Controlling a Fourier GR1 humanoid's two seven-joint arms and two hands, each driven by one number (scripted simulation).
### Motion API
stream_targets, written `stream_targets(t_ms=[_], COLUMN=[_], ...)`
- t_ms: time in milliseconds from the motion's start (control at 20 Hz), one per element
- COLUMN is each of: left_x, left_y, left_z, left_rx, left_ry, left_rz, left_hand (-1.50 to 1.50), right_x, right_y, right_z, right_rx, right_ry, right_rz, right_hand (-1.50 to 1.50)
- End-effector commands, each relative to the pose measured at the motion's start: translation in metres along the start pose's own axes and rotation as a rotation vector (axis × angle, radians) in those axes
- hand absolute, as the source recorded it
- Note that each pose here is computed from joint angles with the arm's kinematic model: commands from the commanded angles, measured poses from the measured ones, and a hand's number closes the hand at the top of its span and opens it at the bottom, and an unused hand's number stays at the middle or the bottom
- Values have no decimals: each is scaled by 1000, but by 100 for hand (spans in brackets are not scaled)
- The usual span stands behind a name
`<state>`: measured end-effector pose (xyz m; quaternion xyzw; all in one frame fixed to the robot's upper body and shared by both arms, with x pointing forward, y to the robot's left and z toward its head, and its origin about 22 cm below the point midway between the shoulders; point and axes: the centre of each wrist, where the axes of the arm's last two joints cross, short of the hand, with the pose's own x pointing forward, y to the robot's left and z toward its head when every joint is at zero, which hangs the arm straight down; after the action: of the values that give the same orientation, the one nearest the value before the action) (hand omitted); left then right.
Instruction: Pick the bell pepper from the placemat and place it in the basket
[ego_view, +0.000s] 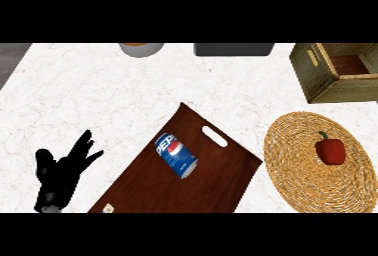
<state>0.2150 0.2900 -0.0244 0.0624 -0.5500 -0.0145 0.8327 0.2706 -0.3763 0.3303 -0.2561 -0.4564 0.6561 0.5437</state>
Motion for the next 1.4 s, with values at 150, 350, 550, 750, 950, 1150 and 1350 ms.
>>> stream_targets(t_ms=[150,350,550,750,950,1150,1350], left_x=[-23,-35,-22,-21,-26,-24,-28], left_y=[-2,-3,9,9,1,-2,2], left_z=[12,-3,9,4,2,-2,-2], left_rx=[7,14,5,2,26,4,16], left_ry=[157,143,150,144,148,142,136], left_rz=[-18,-21,-24,-16,-26,-11,-18], left_hand=[0,0,0,0,0,0,0], right_x=[-8,-7,-7,-13,-30,-27,-25], right_y=[36,53,86,106,133,140,152], right_z=[-24,-49,-63,-75,-83,-91,-102], right_rx=[-13,-33,-38,1,30,14,18], right_ry=[-21,-43,-39,1,12,7,-18], right_rz=[-62,-70,-72,-6,-19,-26,-35], right_hand=[-150,-150,-150,-150,-150,-150,-150])
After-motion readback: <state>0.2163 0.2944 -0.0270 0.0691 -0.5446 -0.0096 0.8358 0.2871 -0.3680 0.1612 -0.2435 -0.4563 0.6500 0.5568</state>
